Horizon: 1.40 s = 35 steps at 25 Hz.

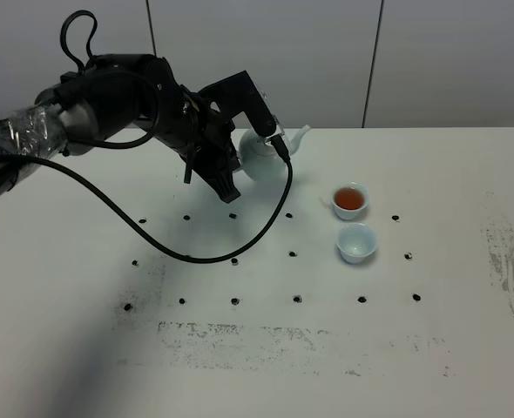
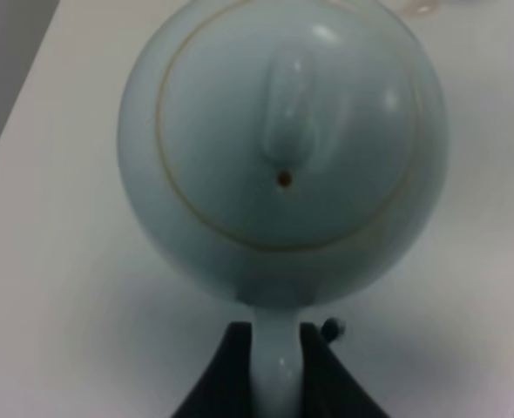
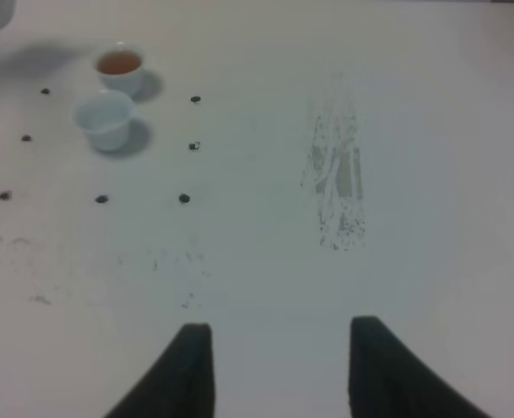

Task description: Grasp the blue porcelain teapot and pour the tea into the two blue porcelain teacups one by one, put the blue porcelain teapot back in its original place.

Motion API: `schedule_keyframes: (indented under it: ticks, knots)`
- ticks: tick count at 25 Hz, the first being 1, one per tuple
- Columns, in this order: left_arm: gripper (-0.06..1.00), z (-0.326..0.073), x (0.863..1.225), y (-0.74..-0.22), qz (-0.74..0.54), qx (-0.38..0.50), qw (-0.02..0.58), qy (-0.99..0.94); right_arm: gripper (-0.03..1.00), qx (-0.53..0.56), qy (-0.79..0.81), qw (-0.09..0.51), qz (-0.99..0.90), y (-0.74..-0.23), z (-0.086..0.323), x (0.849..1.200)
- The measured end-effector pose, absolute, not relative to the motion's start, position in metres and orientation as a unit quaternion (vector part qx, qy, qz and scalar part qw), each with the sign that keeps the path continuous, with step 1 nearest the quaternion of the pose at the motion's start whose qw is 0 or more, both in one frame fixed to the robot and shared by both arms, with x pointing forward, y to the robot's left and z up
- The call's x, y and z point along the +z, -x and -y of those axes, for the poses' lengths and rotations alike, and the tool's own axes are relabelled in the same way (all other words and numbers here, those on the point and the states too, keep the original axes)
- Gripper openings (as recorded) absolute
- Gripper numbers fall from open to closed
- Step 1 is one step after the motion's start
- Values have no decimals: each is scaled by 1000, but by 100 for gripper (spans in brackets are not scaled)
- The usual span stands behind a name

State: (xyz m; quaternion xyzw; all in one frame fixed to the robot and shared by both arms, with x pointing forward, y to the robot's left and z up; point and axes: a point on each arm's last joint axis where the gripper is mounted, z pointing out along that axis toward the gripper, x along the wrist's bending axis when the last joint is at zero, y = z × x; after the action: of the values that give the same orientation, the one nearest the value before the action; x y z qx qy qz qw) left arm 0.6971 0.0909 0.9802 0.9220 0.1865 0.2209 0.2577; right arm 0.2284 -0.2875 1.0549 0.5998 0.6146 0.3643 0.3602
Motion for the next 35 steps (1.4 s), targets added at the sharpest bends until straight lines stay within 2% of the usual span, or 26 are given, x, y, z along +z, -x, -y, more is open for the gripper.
schedule_keyframes:
  ticks: [8,21,25,29,35]
  knots:
    - [4,-75,968,-693,-221,184,309,-907,35,364,-600,360,-615,-228,288,1055]
    - [4,-69,921,-695,-229,148,286,-919,35,364,-600,360,-615,-228,288,1055]
    - [4,-67,917,-694,-229,145,285,-919,35,364,-600,360,-615,-228,288,1055]
    - [4,-70,929,-691,-209,150,272,-927,35,364,-600,360,-615,-228,288,1055]
    - [4,-80,988,-666,-151,192,269,-932,35,364,-600,360,-615,-228,288,1055]
